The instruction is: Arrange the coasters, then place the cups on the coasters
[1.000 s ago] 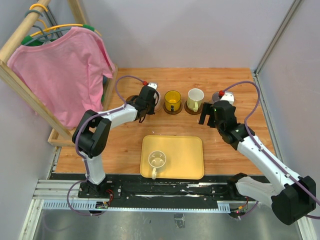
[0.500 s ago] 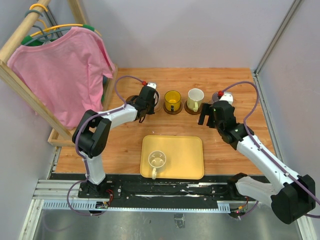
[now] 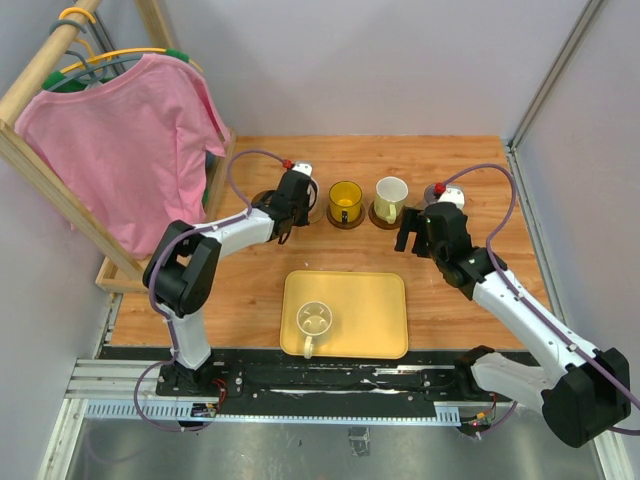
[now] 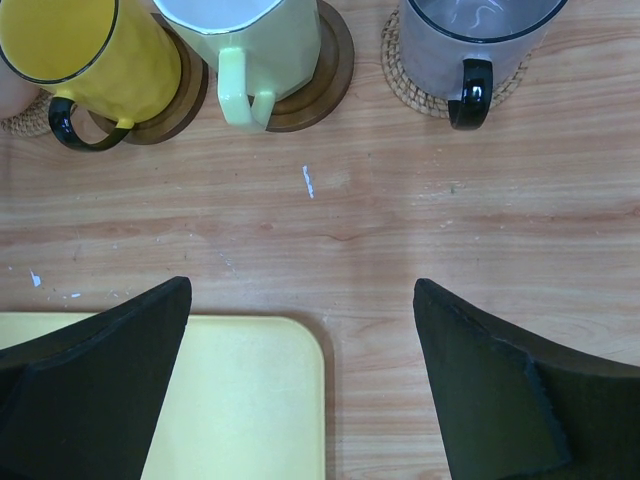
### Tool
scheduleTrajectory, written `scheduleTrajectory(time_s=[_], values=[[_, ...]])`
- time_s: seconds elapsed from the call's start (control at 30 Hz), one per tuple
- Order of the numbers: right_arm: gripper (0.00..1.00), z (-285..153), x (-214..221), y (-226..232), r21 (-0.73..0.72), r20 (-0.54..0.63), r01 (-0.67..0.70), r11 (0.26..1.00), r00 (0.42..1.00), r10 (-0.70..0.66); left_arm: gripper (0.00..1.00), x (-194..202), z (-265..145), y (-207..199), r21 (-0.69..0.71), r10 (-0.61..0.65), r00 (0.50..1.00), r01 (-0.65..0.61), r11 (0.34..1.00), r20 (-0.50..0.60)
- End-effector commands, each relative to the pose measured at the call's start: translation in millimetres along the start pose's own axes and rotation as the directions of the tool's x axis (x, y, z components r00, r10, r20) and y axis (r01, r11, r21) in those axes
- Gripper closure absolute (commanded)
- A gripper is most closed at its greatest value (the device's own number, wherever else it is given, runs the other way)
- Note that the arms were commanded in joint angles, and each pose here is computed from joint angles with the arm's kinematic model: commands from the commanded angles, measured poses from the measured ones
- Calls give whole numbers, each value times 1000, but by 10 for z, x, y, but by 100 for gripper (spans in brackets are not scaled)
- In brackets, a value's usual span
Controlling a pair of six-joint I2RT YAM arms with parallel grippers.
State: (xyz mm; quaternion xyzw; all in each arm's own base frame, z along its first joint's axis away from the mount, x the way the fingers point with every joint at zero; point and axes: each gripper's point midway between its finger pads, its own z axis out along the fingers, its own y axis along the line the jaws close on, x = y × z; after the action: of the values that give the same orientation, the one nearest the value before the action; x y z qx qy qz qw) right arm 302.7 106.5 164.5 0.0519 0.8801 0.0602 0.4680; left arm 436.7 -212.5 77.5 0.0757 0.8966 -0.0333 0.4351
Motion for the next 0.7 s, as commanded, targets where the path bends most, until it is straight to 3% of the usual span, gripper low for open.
scheduleTrajectory(time_s=[0.0, 0.67], values=[[6, 46, -8, -73, 15, 5, -38, 999, 999, 38, 86, -716, -222, -27, 25, -53, 978, 49, 998, 201], [6, -9, 15, -102, 12, 13, -46, 999, 999, 46, 87, -596, -73, -99, 40, -48, 986, 43, 998, 157]])
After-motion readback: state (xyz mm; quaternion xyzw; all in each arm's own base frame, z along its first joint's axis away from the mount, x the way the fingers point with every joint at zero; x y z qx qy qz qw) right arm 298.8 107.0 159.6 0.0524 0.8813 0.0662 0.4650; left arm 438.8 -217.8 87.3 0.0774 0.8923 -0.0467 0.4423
